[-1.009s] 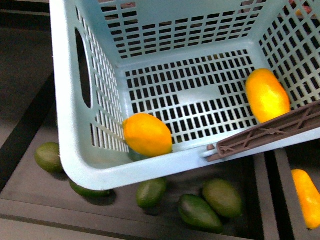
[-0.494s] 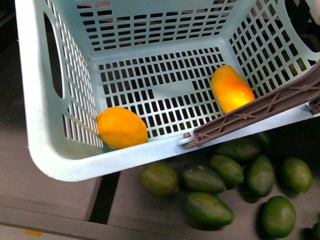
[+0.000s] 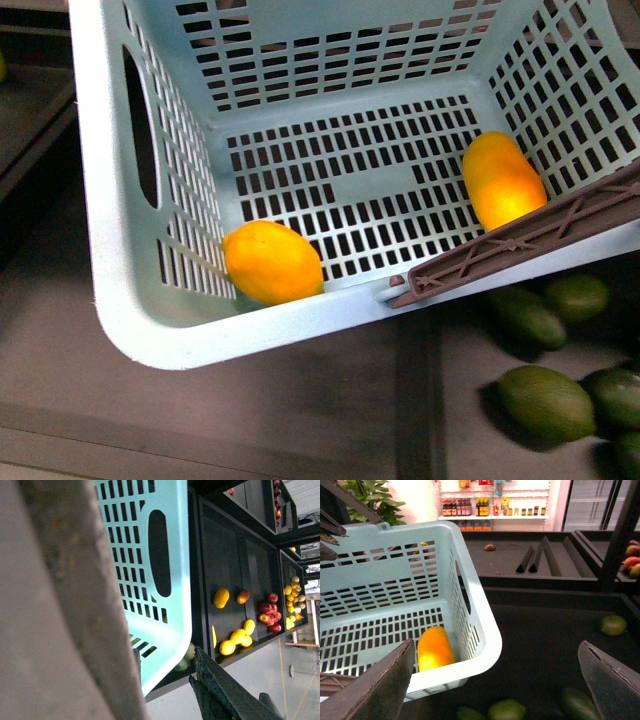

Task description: Pick lemon and mango into basket

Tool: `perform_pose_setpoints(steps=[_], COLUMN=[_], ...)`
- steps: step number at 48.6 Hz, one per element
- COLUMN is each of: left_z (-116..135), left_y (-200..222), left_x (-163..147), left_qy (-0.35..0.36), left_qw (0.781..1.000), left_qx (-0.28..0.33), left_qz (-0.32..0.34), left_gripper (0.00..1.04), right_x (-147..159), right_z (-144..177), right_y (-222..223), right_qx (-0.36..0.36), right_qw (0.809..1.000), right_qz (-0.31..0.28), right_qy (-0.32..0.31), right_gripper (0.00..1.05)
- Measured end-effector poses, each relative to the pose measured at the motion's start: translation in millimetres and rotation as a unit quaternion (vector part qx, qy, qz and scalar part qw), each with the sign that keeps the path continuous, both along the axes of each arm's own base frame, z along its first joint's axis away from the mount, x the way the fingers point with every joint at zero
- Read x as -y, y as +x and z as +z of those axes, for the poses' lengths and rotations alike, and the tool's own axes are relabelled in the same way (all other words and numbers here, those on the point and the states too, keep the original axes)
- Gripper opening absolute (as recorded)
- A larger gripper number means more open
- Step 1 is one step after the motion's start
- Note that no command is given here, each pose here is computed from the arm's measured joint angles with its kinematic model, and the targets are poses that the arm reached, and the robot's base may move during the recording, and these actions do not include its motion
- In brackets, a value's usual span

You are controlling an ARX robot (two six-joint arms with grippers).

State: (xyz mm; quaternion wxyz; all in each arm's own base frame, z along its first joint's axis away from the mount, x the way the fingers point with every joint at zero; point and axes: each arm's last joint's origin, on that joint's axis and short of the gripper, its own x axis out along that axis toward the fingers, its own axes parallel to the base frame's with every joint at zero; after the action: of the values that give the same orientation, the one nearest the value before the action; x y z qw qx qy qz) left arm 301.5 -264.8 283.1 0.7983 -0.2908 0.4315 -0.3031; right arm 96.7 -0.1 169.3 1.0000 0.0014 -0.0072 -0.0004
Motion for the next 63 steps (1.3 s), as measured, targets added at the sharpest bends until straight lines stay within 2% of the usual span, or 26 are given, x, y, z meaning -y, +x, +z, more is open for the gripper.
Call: perform_pose_setpoints(steps=[13,18,22,24,29,38,48,63], left_z=[0.3,0.8,-2.1,-4.5,-10.0,-33.4,-62.9,-112.7], left_y=[7.0,5.9,3.3,4.8,19.4,84.2,126.0,156.8], left_x=[-8.3,-7.4,-3.6,-1.3,-0.4,-26.6,-32.3,-14.3], left_qy=[0.009,0.012,0.037,0.037,0.005,-0.021,-0.07,-0.069], left_qw=[1.0,1.0,0.993,0.979,0.936,0.897,0.862,0.873], left_qx=[0.009,0.016,0.003,-0.005,-0.018,-0.043,-0.093,-0.143], left_qz=[0.027,0.018,0.115,0.203,0.35,0.439,0.493,0.461], left_gripper=[0.31,0.31,0.31,0.3,0.3,0.3,0.3,0.3], right_x=[-0.2,-0.2,-0.1,-0.1,0.0,0.0,0.0,0.0], right_z=[-0.1,-0.1,-0.1,-0.1,-0.1,-0.1,-0.1,-0.1], right_y=[0.1,0.1,0.1,0.1,0.1,0.1,0.1,0.1], right_qx=[-0.001,-0.001,-0.001,-0.001,-0.001,-0.001,-0.001,-0.001], right_qw=[1.0,1.0,1.0,1.0,1.0,1.0,1.0,1.0], right_qz=[0.004,0.003,0.002,0.002,0.001,0.0,0.0,0.0], right_qy=[0.0,0.0,0.0,0.0,0.0,0.0,0.0,0.0], right_gripper=[0.96,0.96,0.96,0.96,0.96,0.96,0.96,0.96])
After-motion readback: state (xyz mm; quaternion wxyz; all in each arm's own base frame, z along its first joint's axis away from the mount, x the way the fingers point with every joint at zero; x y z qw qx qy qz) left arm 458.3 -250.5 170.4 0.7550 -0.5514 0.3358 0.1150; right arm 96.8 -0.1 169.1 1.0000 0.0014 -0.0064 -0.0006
